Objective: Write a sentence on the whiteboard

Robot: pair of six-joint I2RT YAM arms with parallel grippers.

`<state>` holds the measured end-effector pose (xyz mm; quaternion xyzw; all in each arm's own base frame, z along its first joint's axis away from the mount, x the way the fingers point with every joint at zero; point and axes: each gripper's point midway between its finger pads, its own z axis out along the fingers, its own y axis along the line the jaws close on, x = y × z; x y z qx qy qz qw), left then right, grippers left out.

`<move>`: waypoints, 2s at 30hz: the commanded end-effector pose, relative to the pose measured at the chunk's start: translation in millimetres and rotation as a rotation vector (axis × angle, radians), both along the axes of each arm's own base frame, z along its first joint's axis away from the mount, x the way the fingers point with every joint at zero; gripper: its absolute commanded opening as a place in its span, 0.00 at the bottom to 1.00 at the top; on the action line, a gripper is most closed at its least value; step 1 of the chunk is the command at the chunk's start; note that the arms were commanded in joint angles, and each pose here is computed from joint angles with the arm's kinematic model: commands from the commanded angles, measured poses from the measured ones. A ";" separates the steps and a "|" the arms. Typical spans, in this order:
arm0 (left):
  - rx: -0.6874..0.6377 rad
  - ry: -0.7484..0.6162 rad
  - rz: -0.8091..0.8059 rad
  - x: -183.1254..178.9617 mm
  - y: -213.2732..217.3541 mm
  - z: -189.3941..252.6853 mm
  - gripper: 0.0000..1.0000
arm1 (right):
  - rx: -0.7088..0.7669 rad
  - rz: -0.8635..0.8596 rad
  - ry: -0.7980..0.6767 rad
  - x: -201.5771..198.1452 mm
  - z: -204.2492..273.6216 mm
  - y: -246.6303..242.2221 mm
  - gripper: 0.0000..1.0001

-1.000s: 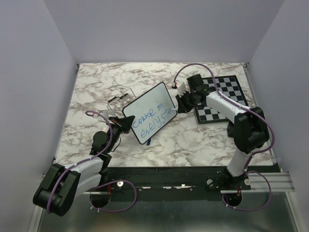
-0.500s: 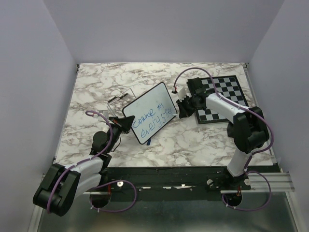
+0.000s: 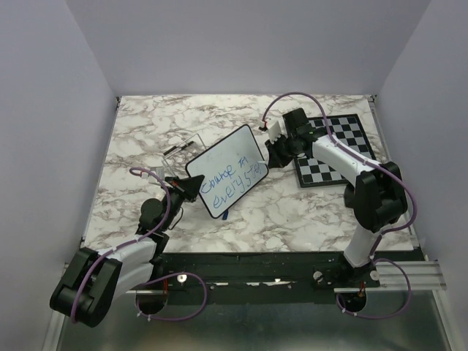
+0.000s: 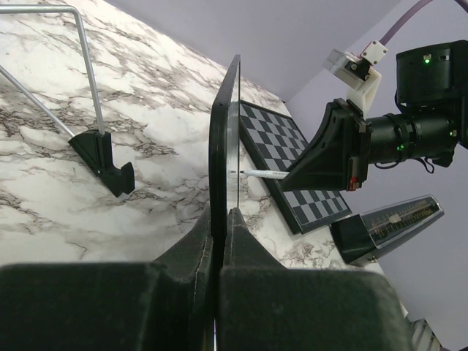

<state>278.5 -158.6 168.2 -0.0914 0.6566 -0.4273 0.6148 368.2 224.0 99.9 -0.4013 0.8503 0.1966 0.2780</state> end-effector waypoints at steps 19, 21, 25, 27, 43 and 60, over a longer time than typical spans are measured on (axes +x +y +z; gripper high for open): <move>0.043 0.028 -0.041 -13.8 -2.5 -21.0 0.00 | -0.031 -0.114 -0.016 23.7 -7.2 -14.8 0.01; 0.043 0.027 -0.041 -13.8 -2.5 -20.6 0.00 | -0.036 -0.119 -0.013 24.1 -9.1 -16.6 0.01; 0.042 0.025 -0.043 -13.9 -2.7 -19.8 0.00 | -0.052 -0.117 0.010 20.1 -17.8 -20.3 0.01; 0.044 0.028 -0.041 -13.5 -2.6 -20.3 0.00 | -0.057 -0.107 0.018 17.8 -20.6 -20.8 0.01; 0.045 0.032 -0.046 -12.7 -3.8 -22.2 0.00 | -0.018 0.000 0.117 -13.5 -32.5 -10.1 0.01; 0.045 0.029 -0.043 -13.9 -2.7 -22.0 0.00 | 0.073 0.028 0.041 -22.4 23.7 6.0 0.01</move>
